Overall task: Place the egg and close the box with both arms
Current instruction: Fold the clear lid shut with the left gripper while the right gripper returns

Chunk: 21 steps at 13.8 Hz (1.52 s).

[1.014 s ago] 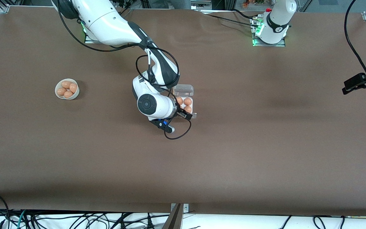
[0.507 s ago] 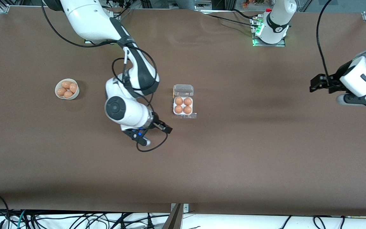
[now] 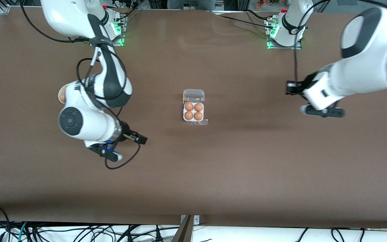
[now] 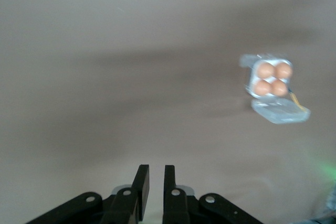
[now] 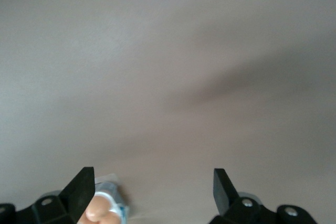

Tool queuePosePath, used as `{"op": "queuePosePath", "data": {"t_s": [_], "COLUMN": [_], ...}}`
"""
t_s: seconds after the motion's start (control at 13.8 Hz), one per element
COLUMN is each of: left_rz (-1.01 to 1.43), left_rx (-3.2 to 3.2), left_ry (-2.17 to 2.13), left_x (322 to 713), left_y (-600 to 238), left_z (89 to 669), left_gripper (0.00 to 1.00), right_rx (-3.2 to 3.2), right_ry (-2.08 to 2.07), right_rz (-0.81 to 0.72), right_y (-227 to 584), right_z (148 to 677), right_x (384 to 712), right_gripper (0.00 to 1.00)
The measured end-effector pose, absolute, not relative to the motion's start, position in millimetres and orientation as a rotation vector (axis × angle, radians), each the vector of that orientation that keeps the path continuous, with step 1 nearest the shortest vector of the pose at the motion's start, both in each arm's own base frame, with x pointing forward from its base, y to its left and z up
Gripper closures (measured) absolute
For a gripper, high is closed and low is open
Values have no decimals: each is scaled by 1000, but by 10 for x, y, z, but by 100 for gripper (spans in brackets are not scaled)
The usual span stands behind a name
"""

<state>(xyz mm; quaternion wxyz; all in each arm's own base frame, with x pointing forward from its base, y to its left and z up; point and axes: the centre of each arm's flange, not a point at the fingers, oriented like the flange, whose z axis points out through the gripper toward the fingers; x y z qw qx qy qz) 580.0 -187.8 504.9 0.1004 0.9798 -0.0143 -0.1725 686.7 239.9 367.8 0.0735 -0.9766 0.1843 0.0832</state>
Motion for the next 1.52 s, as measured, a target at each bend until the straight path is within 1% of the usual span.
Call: {"op": "queuePosePath", "data": {"t_s": [0.07, 0.14, 0.22, 0.36, 0.51, 0.65, 0.72, 0.87, 1.01, 1.16, 1.3, 1.52], "left_rz": [-554, -598, -643, -725, -788, -868, -909, -973, -1033, -1083, -1112, -1062], "left_rx": [2893, 2884, 2866, 2831, 2820, 2787, 2783, 2787, 2766, 2780, 2806, 2845], "left_ry": [-53, -64, -63, -21, 6, 23, 22, 9, -9, -12, -3, 61], "left_x": [5741, 5675, 5615, 5547, 5496, 5409, 5346, 5212, 5087, 4960, 4822, 4718], "left_y": [-2153, -2409, -2626, -2894, -3070, -3307, -3445, -3705, -3926, -4140, -4364, -4639], "left_z": [4934, 4820, 4708, 4506, 4322, 4104, 3974, 3738, 3546, 3357, 3146, 2883], "left_gripper": [87, 87, 91, 92, 92, 92, 92, 92, 93, 93, 93, 94], "right_rx": [-2942, -2970, -3020, -3107, -3132, -3123, -3122, -3141, -3145, -3141, -3141, -3142], "right_ry": [493, 418, 323, 157, 115, 132, 142, 157, 195, 236, 226, 174], "right_rz": [233, 210, 181, 130, 65, -7, -22, 5, -6, -9, -56, -82], "right_y": [2181, 1924, 1628, 1069, 645, 403, 316, 183, 18, -168, -178, 3], "right_z": [3766, 3865, 3992, 4330, 4800, 5300, 5526, 5824, 5988, 5987, 5887, 5752], "right_x": [6907, 6931, 6929, 6831, 6599, 6286, 6104, 5781, 5608, 5528, 5556, 5608], "right_gripper": [0, 0, 0, 0, 0, 0, 0, 0, 0, 0, 0, 0]}}
